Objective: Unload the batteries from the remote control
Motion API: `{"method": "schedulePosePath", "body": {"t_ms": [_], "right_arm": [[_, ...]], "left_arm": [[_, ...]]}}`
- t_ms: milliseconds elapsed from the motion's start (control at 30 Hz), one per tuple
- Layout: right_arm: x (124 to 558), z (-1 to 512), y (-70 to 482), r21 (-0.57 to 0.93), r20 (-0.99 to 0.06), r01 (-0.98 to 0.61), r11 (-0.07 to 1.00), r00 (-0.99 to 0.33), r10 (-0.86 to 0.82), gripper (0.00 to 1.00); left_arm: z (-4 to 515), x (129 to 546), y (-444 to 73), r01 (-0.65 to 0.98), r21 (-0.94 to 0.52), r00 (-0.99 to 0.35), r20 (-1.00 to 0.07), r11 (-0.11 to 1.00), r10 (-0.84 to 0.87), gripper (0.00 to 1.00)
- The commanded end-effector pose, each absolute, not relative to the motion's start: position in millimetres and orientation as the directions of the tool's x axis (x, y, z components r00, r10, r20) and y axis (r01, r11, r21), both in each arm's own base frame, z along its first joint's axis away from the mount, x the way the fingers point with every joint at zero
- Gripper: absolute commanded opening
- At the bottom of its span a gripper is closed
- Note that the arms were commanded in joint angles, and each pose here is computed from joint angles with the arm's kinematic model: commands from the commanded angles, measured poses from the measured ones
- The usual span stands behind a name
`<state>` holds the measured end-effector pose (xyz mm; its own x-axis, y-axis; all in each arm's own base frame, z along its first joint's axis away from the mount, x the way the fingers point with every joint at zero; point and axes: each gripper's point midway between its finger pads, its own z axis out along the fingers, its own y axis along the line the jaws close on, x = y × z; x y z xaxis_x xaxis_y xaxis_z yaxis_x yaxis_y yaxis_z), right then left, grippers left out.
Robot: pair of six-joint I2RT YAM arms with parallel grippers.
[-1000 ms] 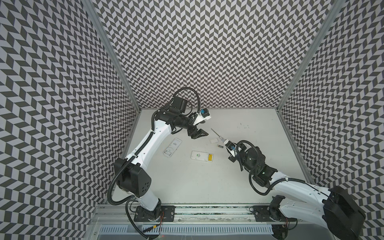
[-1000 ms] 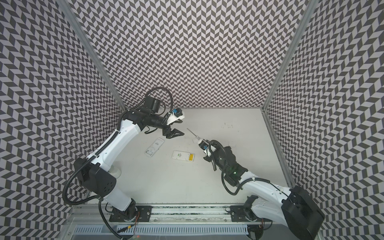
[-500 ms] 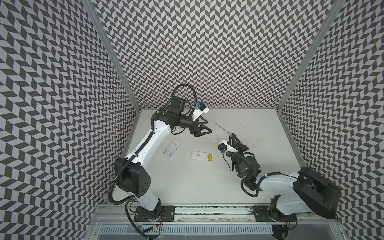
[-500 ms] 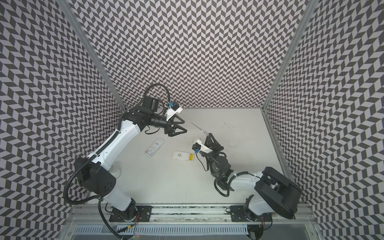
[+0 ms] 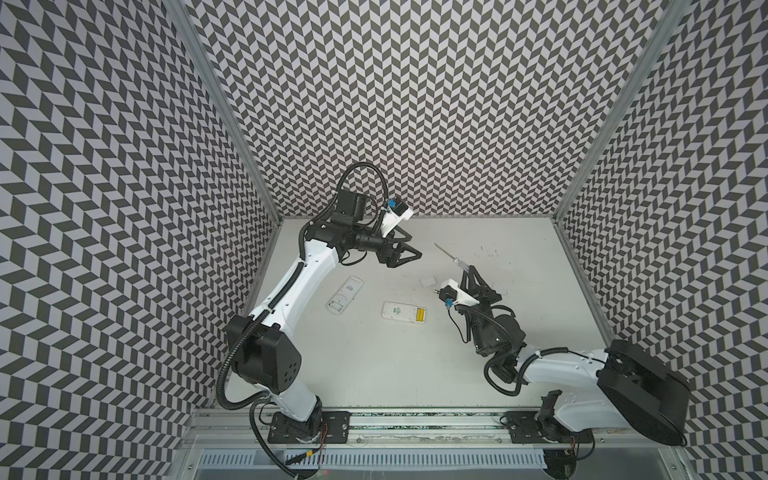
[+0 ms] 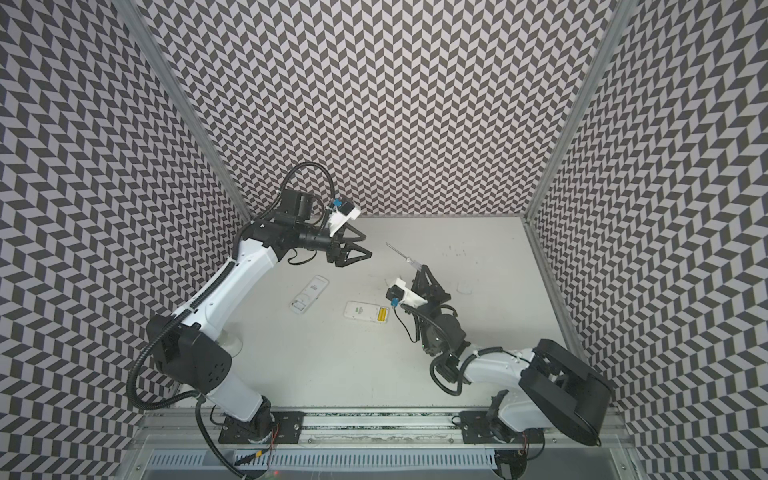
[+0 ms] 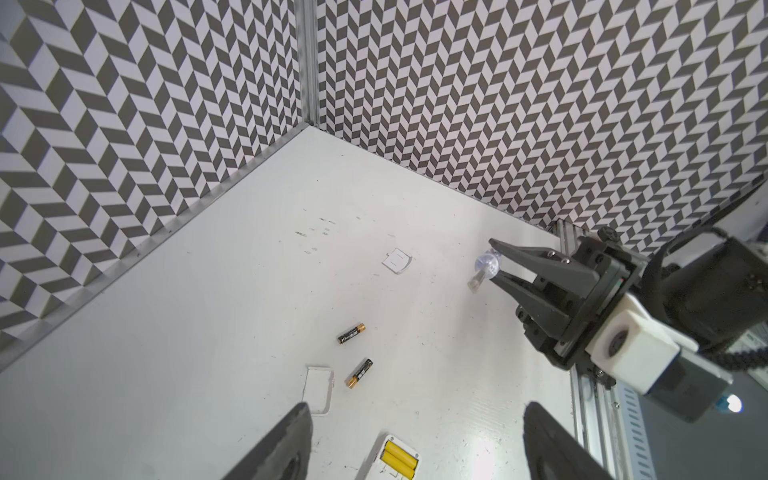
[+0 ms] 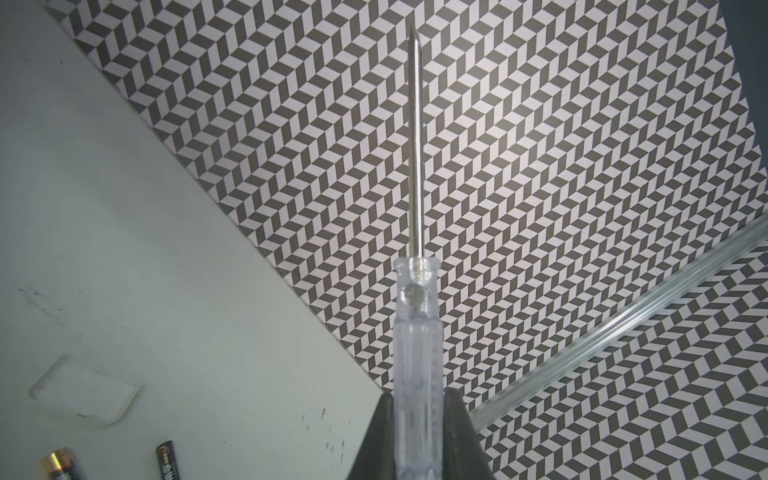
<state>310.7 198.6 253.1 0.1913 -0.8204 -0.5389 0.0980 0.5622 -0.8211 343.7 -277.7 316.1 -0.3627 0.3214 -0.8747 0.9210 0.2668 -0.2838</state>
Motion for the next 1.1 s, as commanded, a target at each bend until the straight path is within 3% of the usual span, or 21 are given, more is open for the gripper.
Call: {"method": "schedulePosePath", "body": {"t_ms": [0,133,367,500,733,900,1067], "right_arm": [[308,264,187,-0.817,-0.509,0.222,0.531,0.152,-0.847,0.00],[309,260,190,-0.839,-0.456,0.269,0.473,0.129,-0.881,0.00],[308,255,199,-0.856,-0.425,0.258,0.449,0.143,-0.894,0.00],[304,253,209,-0.865,-0.404,0.244,0.439,0.180,-0.897,0.00],[301,250,221,-0.874,-0.382,0.235,0.426,0.211,-0.900,0.00],[301,246,227,-0.881,-0.364,0.237,0.410,0.215,-0.906,0.00],[299,246,227,-0.878,-0.365,0.243,0.413,0.220,-0.905,0.01]], "left_arm": [[323,337,-287,0.850,-0.489,-0.524,-0.826,0.198,0.211,0.79],[315,334,-290,0.785,-0.595,-0.619,-0.765,0.174,0.175,0.76],[285,346,-289,0.685,-0.688,-0.725,-0.675,0.240,0.134,0.75],[277,345,-292,0.653,-0.728,-0.756,-0.641,0.210,0.129,0.74],[264,344,-297,0.618,-0.759,-0.786,-0.603,0.205,0.138,0.67],[258,345,-300,0.571,-0.796,-0.821,-0.558,0.198,0.123,0.52],[241,342,-300,0.532,-0.819,-0.847,-0.516,0.214,0.130,0.50]]}}
